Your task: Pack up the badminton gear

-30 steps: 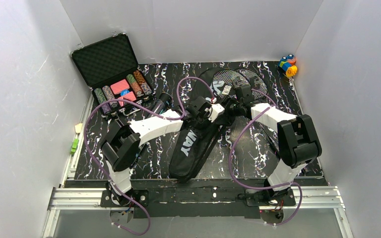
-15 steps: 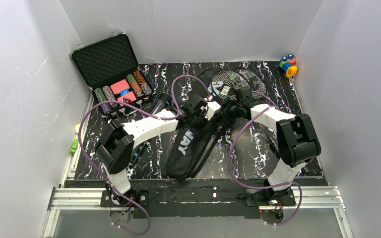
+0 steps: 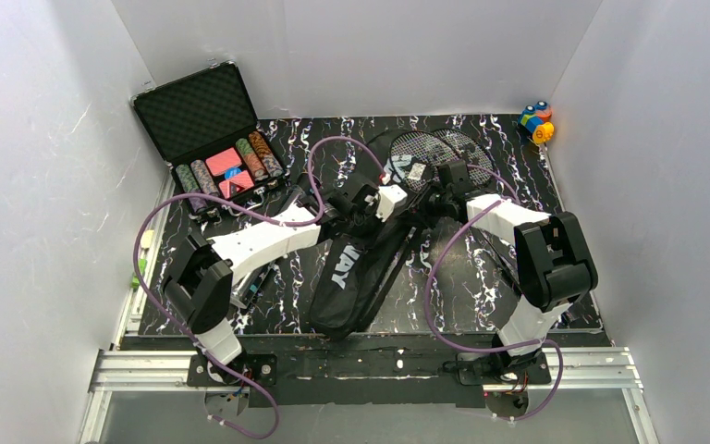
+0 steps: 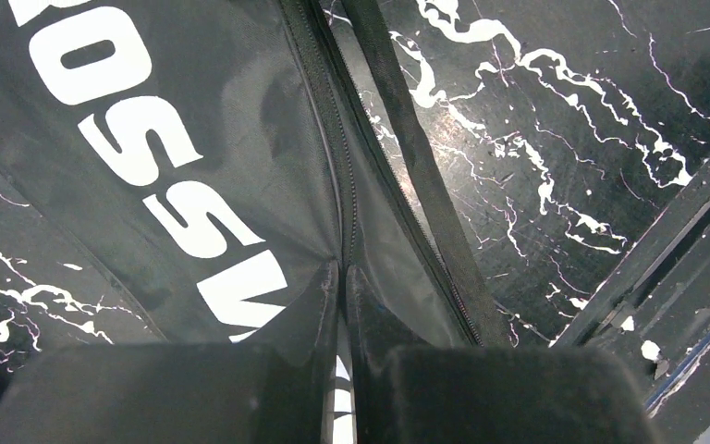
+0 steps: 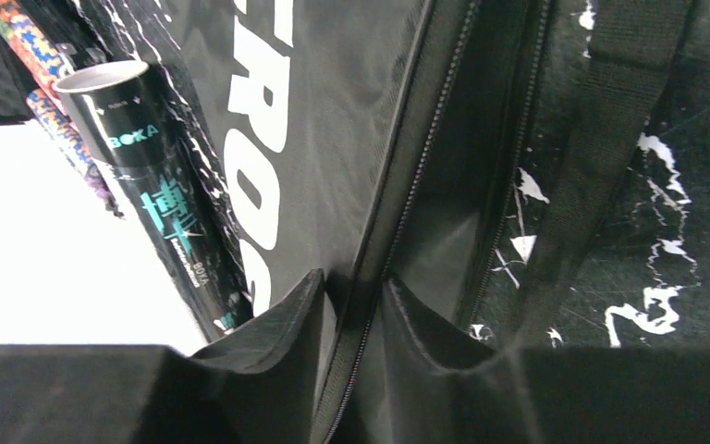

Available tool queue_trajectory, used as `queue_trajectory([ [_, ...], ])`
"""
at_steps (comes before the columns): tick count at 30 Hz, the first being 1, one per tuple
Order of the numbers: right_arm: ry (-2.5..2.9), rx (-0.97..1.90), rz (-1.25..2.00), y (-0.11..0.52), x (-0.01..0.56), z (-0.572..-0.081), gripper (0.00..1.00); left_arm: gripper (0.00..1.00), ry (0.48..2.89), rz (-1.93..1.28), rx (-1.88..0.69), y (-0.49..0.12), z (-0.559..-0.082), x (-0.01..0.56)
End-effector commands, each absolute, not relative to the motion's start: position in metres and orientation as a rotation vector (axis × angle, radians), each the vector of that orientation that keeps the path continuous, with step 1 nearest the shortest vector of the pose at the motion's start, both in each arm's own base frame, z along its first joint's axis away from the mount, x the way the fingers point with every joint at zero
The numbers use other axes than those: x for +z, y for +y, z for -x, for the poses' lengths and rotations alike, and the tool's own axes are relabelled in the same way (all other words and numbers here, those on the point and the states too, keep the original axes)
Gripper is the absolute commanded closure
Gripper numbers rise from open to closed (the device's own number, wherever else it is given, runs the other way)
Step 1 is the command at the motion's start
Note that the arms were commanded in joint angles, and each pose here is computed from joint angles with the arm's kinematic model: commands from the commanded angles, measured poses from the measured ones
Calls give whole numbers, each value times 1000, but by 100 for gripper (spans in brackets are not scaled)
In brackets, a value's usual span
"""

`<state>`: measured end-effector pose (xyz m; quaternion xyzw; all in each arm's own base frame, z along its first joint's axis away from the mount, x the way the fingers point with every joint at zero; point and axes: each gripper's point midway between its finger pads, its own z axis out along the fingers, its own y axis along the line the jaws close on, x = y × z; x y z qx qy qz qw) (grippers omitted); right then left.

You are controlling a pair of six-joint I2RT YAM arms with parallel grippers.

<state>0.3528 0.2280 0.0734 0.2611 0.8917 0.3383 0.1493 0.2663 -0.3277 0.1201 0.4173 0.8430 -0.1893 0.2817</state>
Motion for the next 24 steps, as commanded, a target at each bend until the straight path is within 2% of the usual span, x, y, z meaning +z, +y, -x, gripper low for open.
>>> queue_trajectory([
  [1, 2484, 983, -722, 233, 88, -378, 70, 100, 2213, -1117, -571, -328, -258, 140],
  [2, 2482, 987, -712, 234, 89, -378, 76, 100, 2210, -1115, -571, -329, -258, 141],
  [3, 2481, 992, -704, 235, 90, -378, 80, 91, 2205, -1110, -580, -330, -258, 141],
  [5, 2484, 994, -684, 238, 91, -376, 89, 55, 2181, -1118, -623, -336, -256, 144],
  [8, 2486, 1005, -655, 243, 96, -370, 98, 26, 2174, -1095, -645, -345, -262, 145],
  [10, 2487, 1015, -623, 248, 101, -364, 99, 15, 2151, -1097, -642, -352, -269, 145],
  [18, 2514, 1067, -521, 260, 120, -349, 99, 11, 2098, -1085, -508, -367, -310, 127],
  [24, 2540, 1097, -493, 265, 123, -340, 99, 16, 2130, -1120, -374, -361, -326, 97],
])
